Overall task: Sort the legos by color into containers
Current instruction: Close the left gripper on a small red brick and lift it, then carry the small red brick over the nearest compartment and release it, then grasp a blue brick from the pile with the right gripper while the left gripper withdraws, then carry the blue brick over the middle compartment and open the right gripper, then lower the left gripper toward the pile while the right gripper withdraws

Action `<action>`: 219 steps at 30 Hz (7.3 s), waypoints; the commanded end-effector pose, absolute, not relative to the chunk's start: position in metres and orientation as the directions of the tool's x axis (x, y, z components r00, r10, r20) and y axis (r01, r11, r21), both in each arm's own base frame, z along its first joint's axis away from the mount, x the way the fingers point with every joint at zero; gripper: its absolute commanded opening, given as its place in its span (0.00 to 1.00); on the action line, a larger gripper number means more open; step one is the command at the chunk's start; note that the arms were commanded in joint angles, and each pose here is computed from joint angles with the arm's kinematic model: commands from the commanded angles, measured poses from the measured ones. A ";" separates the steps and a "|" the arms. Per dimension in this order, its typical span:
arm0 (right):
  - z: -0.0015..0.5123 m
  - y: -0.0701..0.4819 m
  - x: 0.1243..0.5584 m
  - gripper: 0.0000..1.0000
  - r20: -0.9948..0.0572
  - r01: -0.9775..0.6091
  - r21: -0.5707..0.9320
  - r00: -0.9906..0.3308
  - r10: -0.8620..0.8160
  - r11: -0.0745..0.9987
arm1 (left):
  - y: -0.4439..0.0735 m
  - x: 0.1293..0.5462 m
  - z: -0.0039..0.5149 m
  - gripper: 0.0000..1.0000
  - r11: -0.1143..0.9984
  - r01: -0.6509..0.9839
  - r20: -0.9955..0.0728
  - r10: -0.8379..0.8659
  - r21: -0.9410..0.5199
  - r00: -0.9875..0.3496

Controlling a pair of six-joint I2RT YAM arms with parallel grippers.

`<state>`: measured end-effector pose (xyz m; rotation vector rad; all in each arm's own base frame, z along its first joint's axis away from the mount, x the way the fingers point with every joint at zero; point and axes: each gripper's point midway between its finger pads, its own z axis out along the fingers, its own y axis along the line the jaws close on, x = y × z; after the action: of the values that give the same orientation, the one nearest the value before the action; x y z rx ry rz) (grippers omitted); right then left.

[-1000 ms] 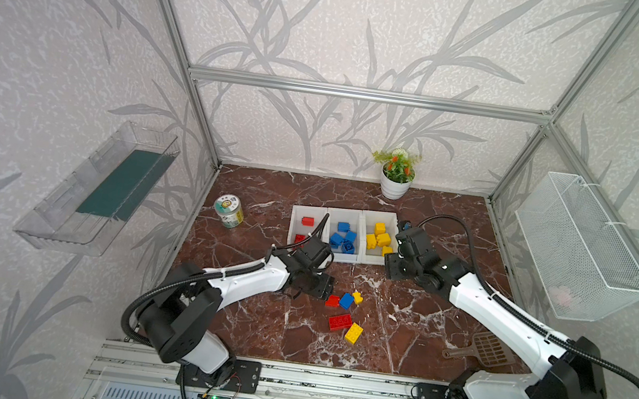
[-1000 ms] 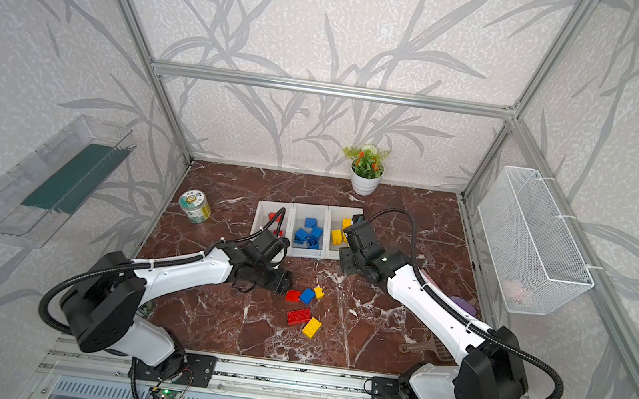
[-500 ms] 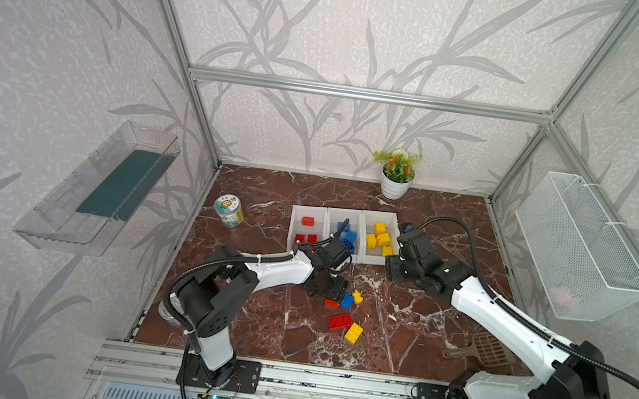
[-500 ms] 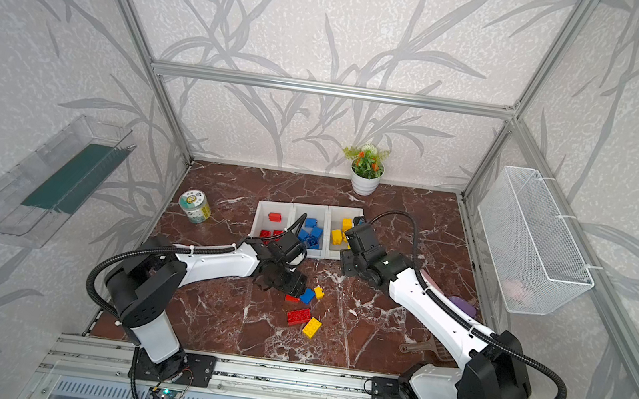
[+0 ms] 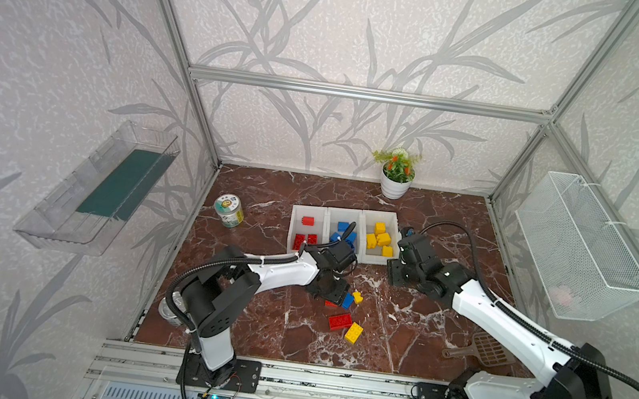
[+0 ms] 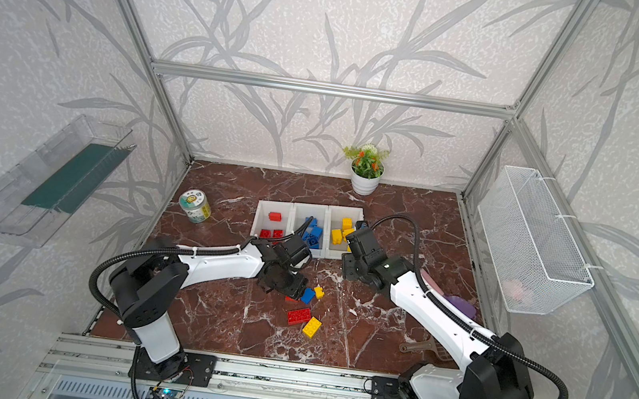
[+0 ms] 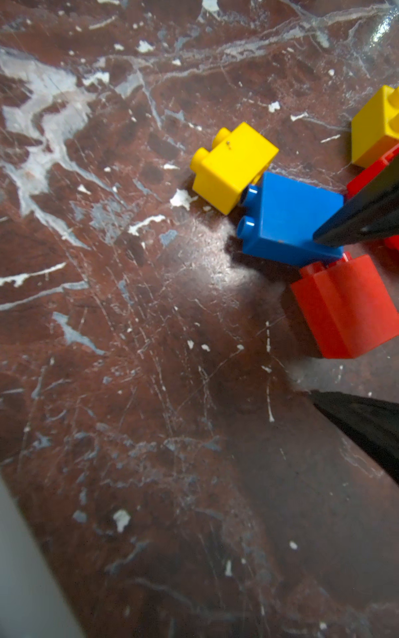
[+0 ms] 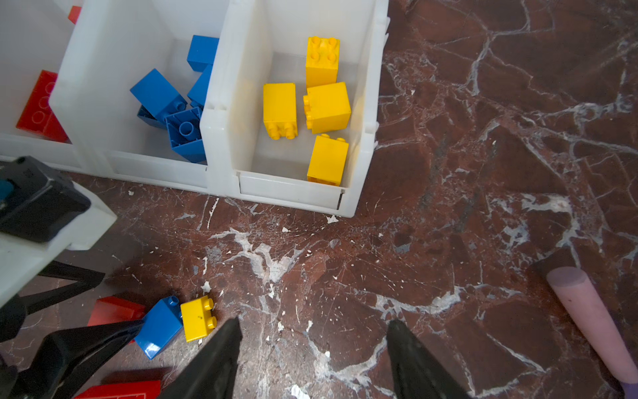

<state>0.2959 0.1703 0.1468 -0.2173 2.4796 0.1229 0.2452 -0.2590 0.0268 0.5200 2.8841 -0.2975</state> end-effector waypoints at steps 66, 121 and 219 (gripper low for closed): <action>0.169 0.152 0.293 0.68 -0.643 -0.140 0.004 -0.759 -0.105 0.990 | -0.153 0.450 0.123 0.49 0.995 0.097 -0.523 0.071 -0.022 -0.850; 0.038 0.315 0.240 0.64 -0.249 -0.779 -0.007 -0.606 -0.756 0.627 | -0.069 0.362 0.144 0.64 0.987 -0.126 -0.602 -0.159 -0.098 -0.783; 0.172 0.213 0.374 0.63 -0.636 -0.253 -0.023 -0.743 -0.210 0.967 | -0.172 0.293 0.137 0.65 0.872 0.487 -0.610 0.362 -0.046 -0.705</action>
<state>0.3786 0.2306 0.1711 -0.4249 2.4349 0.0922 0.3039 -0.1584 0.1455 0.3918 2.4290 -0.3120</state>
